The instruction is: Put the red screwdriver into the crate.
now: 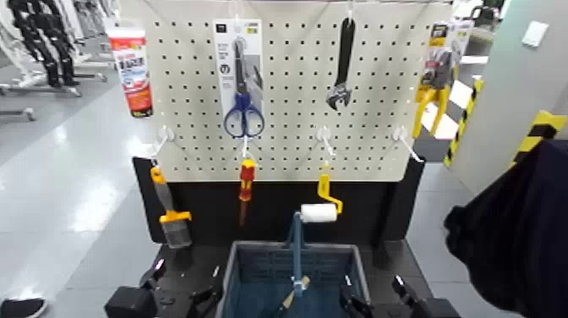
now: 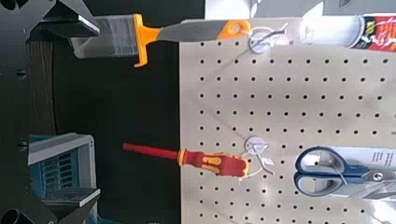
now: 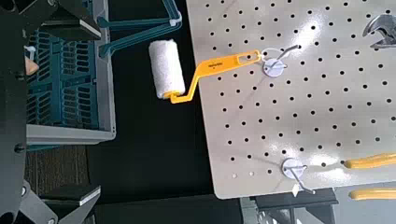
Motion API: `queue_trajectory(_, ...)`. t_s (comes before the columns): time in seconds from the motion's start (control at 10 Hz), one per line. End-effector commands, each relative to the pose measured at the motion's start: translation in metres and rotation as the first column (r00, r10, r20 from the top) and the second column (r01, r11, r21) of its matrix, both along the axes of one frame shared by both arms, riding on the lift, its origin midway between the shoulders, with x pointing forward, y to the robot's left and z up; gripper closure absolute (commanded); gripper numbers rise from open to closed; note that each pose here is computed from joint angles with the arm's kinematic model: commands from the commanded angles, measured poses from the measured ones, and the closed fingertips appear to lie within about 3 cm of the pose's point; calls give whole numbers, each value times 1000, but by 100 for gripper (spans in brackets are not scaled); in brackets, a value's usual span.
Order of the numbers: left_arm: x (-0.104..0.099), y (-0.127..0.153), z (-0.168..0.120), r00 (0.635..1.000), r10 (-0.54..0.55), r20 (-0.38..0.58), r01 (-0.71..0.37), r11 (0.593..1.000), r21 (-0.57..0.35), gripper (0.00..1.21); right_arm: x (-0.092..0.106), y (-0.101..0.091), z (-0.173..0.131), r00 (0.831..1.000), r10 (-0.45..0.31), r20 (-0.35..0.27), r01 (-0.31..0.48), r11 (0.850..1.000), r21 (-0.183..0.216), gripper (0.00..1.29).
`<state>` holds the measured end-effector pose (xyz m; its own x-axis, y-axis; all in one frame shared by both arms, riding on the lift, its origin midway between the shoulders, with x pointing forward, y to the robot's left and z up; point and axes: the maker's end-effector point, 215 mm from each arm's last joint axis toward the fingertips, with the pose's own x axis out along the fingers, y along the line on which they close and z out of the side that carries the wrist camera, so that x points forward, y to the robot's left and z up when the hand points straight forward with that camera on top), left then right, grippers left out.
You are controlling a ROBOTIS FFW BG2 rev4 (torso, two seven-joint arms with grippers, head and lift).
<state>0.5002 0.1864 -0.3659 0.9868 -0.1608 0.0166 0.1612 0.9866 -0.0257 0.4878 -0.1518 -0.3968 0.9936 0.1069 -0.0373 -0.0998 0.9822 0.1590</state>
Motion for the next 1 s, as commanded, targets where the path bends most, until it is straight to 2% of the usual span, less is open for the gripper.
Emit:
queue_trajectory(0.1,17,-4,7,999,-52,-4,52,999,-5,10,0,1,0,1000,2,-1,-2,1000,0,14)
queue_trajectory(1.0,88,-31,50,961,-275,-7,275,961,33,10,0,4,-1,1000,5,-2,-5,1000,4,14)
